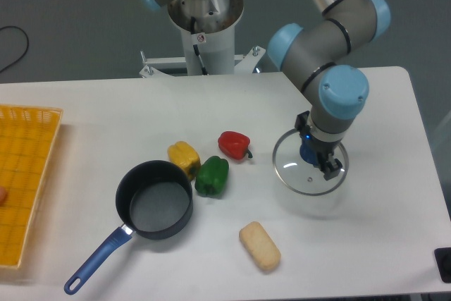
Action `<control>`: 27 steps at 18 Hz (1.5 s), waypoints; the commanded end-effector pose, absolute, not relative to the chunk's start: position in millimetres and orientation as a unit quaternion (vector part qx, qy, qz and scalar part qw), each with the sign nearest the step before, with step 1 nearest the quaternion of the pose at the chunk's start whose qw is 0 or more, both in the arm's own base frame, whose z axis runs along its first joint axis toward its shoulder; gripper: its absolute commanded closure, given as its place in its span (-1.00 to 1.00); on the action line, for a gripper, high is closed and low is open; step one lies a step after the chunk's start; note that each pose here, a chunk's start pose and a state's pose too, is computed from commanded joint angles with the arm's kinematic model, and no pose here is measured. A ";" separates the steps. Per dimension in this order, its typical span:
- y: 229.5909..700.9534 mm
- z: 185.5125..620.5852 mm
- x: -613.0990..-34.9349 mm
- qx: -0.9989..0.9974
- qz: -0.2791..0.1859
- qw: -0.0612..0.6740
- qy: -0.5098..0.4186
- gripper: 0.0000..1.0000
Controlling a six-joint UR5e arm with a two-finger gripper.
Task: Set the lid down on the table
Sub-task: 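Carry the glass lid sideways away from the peppers and lower it, then set the glass lid flat on the table beside the red pepper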
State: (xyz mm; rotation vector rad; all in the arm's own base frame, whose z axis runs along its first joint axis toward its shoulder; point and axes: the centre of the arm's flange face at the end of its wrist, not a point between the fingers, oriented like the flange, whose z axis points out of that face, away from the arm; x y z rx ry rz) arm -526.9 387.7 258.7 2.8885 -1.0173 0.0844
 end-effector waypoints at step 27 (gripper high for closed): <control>390.3 201.6 -544.9 0.942 0.033 0.030 -0.334 -0.17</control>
